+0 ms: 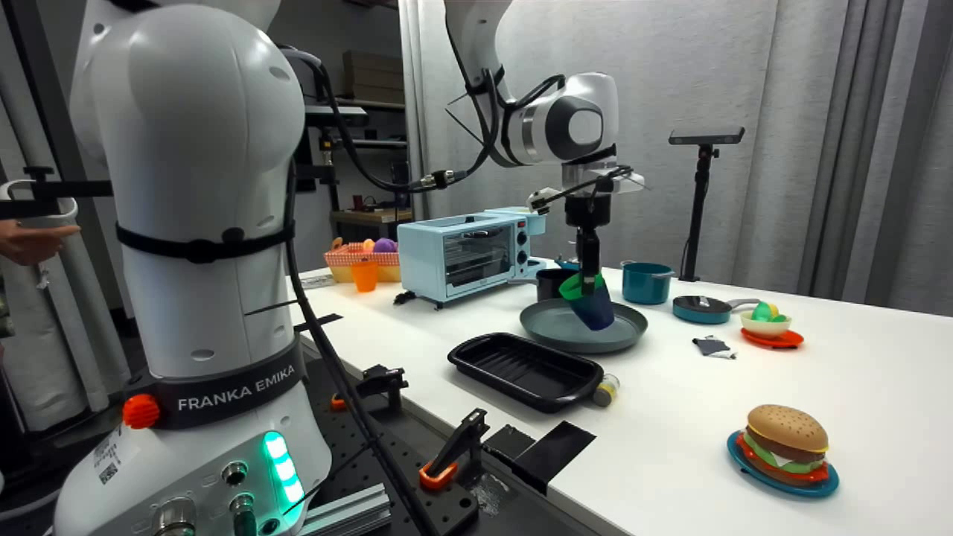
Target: Pour the chips from the blue cup onto the gray plate
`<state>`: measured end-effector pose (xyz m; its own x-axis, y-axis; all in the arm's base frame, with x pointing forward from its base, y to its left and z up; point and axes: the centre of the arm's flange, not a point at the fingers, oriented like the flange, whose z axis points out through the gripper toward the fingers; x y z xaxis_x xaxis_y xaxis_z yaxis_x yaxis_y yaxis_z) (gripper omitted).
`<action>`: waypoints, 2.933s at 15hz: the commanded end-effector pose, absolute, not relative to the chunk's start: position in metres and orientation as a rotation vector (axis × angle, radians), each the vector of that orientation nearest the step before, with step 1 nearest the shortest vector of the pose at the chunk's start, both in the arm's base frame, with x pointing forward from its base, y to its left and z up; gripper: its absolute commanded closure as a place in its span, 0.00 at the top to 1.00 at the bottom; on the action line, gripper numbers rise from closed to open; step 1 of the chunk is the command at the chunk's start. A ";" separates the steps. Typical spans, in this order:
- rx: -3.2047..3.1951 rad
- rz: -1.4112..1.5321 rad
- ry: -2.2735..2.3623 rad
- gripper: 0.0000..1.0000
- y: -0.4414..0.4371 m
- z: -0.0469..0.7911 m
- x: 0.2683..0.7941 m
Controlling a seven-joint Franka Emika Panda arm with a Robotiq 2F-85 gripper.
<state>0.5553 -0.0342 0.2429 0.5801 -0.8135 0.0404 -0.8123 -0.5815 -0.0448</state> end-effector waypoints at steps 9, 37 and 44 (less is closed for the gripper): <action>-2.824 -0.465 1.200 0.57 0.003 0.240 0.538; -2.533 -1.406 0.479 0.57 -0.011 0.235 0.476; -2.351 -1.593 0.326 0.57 -0.028 0.246 0.472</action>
<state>0.4740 -0.0155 0.2485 0.4243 -0.3492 0.8355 -0.0923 -0.9345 -0.3437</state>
